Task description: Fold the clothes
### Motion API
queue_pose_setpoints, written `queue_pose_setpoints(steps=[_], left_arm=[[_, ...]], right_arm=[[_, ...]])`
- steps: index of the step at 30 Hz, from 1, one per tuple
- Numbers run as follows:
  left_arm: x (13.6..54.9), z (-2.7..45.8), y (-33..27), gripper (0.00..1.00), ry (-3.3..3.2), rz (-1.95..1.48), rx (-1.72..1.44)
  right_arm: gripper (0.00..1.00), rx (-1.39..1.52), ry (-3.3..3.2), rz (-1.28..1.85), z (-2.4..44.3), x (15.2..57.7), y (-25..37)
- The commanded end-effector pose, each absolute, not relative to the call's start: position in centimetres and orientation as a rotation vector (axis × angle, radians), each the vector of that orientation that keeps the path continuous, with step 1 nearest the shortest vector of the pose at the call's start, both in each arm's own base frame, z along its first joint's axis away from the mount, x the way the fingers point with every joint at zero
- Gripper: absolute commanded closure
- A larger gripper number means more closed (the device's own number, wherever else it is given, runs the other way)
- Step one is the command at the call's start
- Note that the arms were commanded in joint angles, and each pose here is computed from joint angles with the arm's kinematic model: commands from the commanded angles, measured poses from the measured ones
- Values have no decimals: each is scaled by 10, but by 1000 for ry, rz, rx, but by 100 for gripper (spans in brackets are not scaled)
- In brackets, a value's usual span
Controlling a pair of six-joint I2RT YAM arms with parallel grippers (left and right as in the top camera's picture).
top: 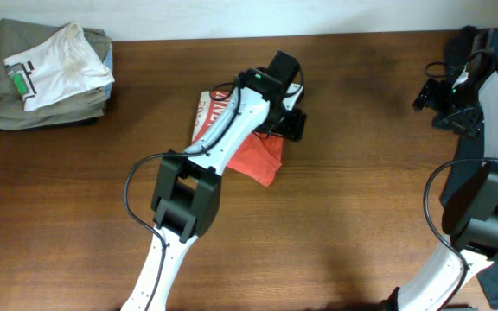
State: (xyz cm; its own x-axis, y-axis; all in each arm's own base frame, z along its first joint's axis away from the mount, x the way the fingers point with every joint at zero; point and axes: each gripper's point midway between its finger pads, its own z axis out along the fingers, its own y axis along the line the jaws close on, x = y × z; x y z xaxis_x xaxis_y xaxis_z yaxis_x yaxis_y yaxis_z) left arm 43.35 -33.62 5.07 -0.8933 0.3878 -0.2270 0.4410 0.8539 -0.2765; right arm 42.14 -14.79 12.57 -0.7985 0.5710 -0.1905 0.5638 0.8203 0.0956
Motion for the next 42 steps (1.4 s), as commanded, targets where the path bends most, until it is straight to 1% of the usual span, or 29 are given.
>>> queue_pose_setpoints(steps=[1, 4, 6, 10, 12, 13, 15, 16, 17, 18, 19, 25, 27, 29, 32, 33, 37, 42], left_arm=[[416, 40, -356, 29, 2871, -483, 739], [411, 27, -359, 29, 2894, -473, 755], [412, 27, -358, 29, 2893, -474, 750], [427, 71, -363, 28, 2795, -514, 733], [432, 109, -368, 19, 2722, -542, 727], [434, 129, -369, 15, 2685, -555, 724], [433, 172, -367, 15, 2613, -572, 735], [434, 186, -363, 13, 2587, -571, 743], [436, 195, -359, 6, 2571, -564, 743], [443, 205, -344, 1, 2566, -520, 705], [450, 207, -331, 1, 2574, -480, 672], [494, 189, -219, 1, 2676, -372, 546], [501, 183, -196, 1, 2680, -501, 556], [509, 179, -178, 1, 2658, -758, 517], [517, 168, -158, 1, 2593, -1041, 479], [520, 161, -152, 1, 2593, -1084, 452], [528, 116, -130, 1, 2649, -1130, 379], [525, 75, -137, 1, 2721, -1170, 357]], right_arm=[[1, 886, 2778, 28, 131, 422, -151], [1, 886, 2778, 28, 131, 422, -150], [1, 885, 2778, 28, 131, 422, -150], [1, 886, 2778, 28, 131, 422, -151], [1, 885, 2778, 28, 131, 422, -150], [1, 885, 2778, 28, 131, 422, -150], [1, 886, 2778, 28, 131, 422, -151], [1, 886, 2778, 28, 131, 422, -151], [1, 886, 2778, 28, 131, 422, -151], [1, 886, 2778, 28, 131, 422, -151], [1, 886, 2778, 28, 131, 422, -150], [1, 886, 2778, 28, 131, 422, -151], [1, 886, 2778, 28, 131, 422, -151], [1, 886, 2778, 28, 131, 422, -151], [1, 886, 2778, 28, 131, 422, -151], [1, 886, 2778, 28, 131, 422, -151], [1, 886, 2778, 28, 131, 422, -151], [1, 886, 2778, 28, 131, 422, -151]])
